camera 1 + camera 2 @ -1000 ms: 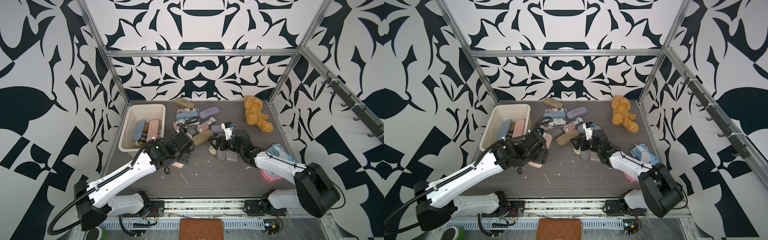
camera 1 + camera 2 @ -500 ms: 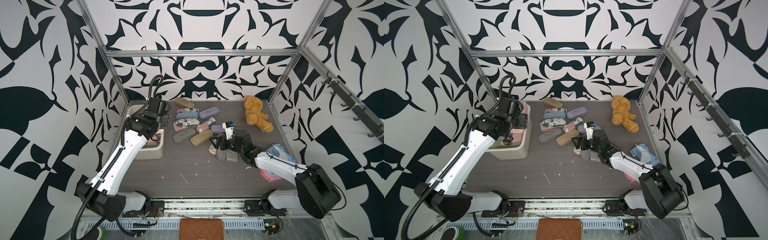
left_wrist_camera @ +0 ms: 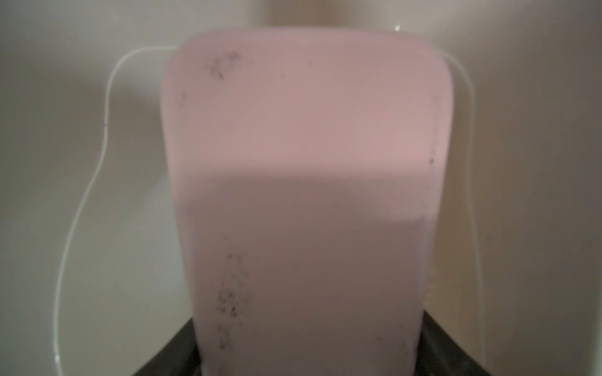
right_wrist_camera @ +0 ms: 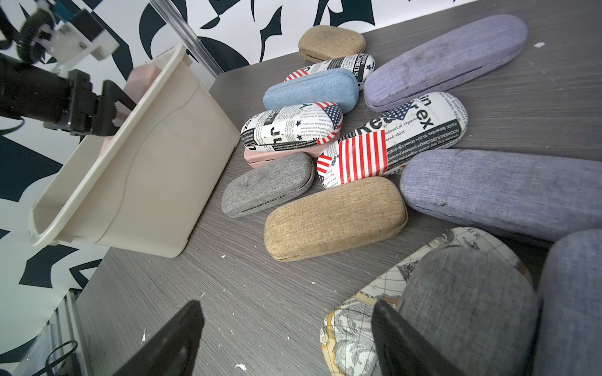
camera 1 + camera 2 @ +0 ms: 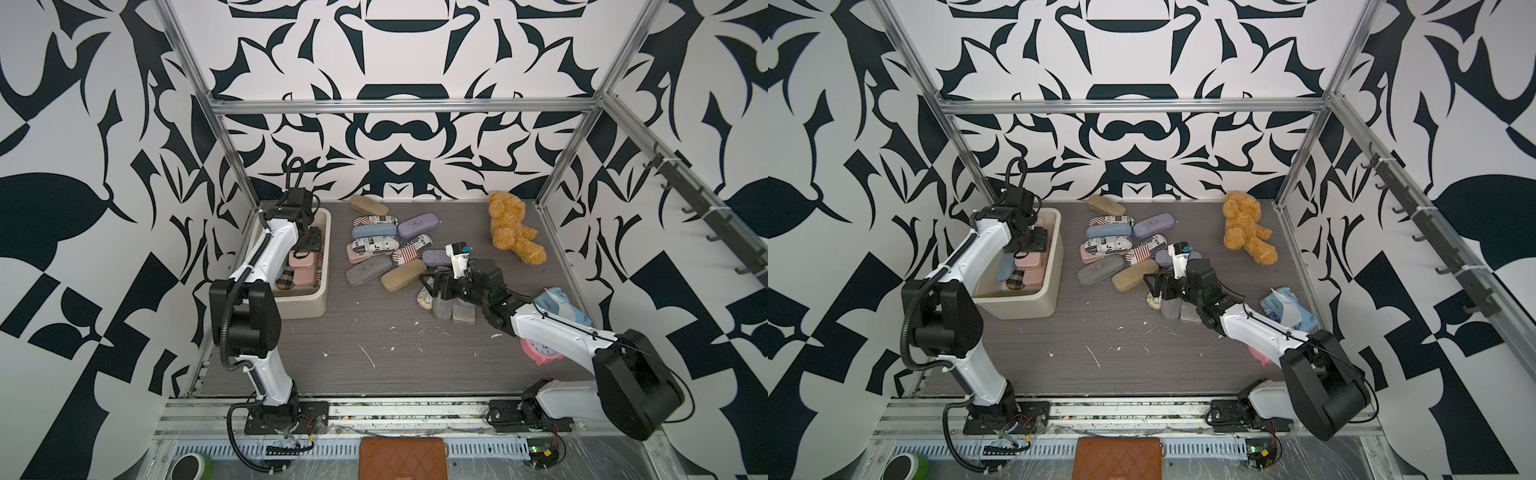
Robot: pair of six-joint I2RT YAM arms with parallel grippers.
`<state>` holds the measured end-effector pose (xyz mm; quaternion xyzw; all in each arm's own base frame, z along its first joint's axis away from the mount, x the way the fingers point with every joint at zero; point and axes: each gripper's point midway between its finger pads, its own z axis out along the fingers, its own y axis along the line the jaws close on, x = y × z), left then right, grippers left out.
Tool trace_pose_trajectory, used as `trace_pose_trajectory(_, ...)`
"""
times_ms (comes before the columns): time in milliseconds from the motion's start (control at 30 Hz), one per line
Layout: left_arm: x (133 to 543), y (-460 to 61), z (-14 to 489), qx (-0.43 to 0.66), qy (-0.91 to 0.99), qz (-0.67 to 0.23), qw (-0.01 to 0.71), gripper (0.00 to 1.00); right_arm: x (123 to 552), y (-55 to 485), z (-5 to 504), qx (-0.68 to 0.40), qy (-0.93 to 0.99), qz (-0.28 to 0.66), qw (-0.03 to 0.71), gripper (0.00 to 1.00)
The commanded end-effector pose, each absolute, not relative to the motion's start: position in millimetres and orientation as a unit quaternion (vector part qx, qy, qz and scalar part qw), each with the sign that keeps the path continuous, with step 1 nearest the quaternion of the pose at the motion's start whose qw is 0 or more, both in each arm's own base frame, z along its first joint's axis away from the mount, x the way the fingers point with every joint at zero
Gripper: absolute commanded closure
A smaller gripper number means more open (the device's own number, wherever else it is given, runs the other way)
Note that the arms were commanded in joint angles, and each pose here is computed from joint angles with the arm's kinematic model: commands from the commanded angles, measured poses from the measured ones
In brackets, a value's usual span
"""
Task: Put the glasses cases into the storage boxes
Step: Place the glasses case in the storage box.
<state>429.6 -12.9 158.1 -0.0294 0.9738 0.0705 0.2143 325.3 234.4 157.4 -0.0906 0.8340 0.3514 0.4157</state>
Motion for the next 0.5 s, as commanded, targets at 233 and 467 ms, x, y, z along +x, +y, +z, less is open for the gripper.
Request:
trace_pose_trajectory(233, 353, -32, 151, -0.043, 0.987, -0.002, 0.155, 0.29, 327, 235, 168, -0.092, 0.824, 0.357, 0.43, 0.16)
trace_pose_trajectory(467, 334, -41, 110, -0.056, 0.994, -0.023, 0.094, 0.27, 326, 233, 171, -0.093, 0.822, 0.356, 0.435, 0.16)
